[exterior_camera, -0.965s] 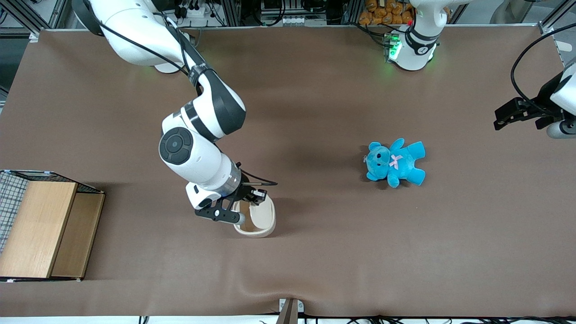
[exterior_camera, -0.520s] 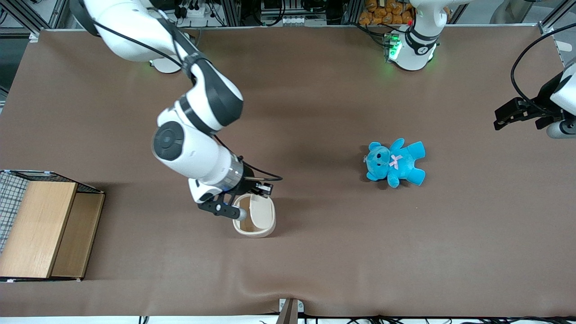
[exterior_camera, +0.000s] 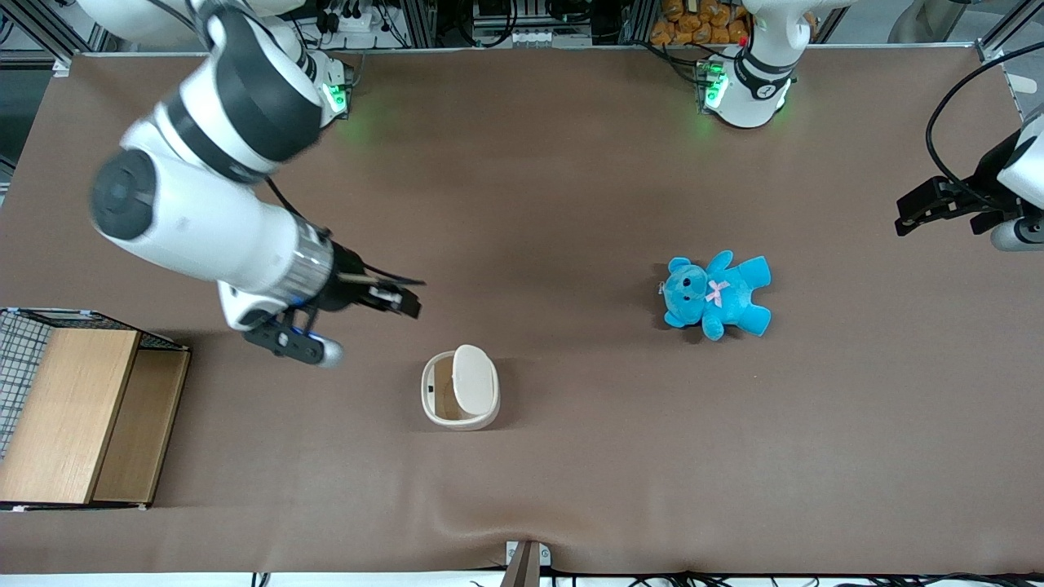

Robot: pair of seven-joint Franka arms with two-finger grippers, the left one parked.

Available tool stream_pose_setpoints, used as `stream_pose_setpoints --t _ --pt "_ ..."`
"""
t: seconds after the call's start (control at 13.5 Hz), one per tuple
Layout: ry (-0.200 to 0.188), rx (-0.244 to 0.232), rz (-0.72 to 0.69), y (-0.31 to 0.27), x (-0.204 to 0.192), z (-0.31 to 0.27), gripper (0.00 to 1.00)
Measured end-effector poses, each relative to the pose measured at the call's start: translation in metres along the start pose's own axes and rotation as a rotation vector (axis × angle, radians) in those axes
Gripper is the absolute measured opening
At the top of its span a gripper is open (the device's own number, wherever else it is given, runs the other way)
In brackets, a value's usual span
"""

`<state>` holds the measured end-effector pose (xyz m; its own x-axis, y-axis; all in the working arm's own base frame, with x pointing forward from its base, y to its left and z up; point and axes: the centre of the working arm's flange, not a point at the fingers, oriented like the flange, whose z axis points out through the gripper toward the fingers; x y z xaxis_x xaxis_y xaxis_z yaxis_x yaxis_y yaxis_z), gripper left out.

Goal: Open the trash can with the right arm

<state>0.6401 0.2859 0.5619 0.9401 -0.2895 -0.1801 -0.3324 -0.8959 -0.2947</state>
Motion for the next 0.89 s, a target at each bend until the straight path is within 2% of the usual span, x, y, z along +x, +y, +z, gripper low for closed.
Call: stream_pose_setpoints --t 0.15,0.22,0.45,0.59,0.67,0.89 --pt "-0.012 -0.026 -0.01 0.021 0.001 -0.024 0.83" --pt "-0.019 -0.037 -0.023 0.034 0.005 -0.034 0.97" --pt "-0.037 -0.059 -0.071 0.074 0.021 -0.057 1.0" --pt "-0.065 -0.086 -0.09 0.097 0.027 -0.064 1.0" --pt "-0.057 -0.109 -0.092 0.104 0.028 -0.071 1.0" --pt "0.028 -0.177 -0.12 0.113 0.008 -0.111 1.0"
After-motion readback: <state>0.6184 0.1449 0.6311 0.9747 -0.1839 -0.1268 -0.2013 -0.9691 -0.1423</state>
